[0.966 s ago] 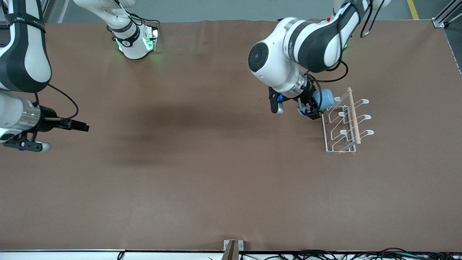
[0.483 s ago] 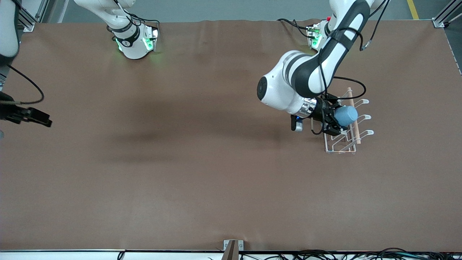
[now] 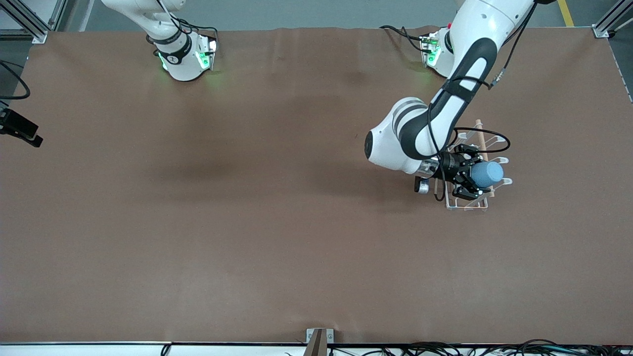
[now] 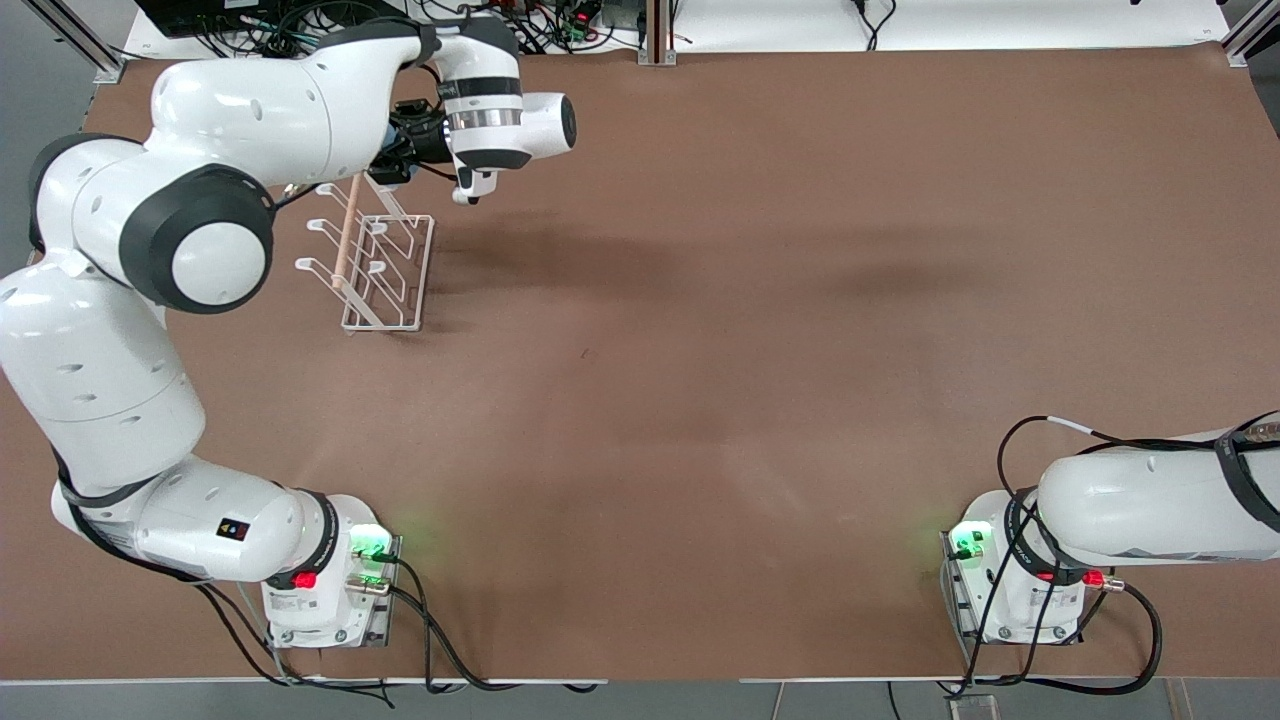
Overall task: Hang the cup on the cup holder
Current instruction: 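Move the cup with the left gripper onto a hook of the holder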
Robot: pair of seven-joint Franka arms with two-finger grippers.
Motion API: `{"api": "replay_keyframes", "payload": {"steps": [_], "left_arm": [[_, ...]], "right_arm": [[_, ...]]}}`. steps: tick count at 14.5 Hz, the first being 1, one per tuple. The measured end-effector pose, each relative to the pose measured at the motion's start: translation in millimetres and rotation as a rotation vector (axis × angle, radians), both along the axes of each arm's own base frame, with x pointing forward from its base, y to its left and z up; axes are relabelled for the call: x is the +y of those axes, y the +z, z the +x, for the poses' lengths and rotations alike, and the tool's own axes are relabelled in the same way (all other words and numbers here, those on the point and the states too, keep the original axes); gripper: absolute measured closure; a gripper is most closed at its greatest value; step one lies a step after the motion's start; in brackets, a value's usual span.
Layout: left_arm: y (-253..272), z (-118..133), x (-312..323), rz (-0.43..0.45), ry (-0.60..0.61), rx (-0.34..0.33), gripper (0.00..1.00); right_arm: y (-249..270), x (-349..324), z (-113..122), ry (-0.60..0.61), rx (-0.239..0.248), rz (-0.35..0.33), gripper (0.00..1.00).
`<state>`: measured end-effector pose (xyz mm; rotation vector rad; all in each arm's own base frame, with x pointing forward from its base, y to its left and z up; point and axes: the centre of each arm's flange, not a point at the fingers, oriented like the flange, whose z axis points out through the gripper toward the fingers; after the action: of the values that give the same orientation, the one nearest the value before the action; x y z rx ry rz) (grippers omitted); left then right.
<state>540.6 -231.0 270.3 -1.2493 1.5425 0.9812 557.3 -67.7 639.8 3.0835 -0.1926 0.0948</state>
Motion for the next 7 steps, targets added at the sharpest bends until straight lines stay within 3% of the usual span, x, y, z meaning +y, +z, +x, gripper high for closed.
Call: {"api": "replay_keyframes", "payload": {"steps": [5,7], "left_arm": [[-49.7,-3.2,11.3,0.043,0.011,0.000,0.22],[-64.4,-9.0,15.0,0.071,0.048,-0.044,0.22]], "right_arm": [[-1.0,2.4,0.5,-0.014,-0.002,0.037,0.00],[-1.8,3.3,-0.3,-0.013,0.007,0.039,0.00]]}}
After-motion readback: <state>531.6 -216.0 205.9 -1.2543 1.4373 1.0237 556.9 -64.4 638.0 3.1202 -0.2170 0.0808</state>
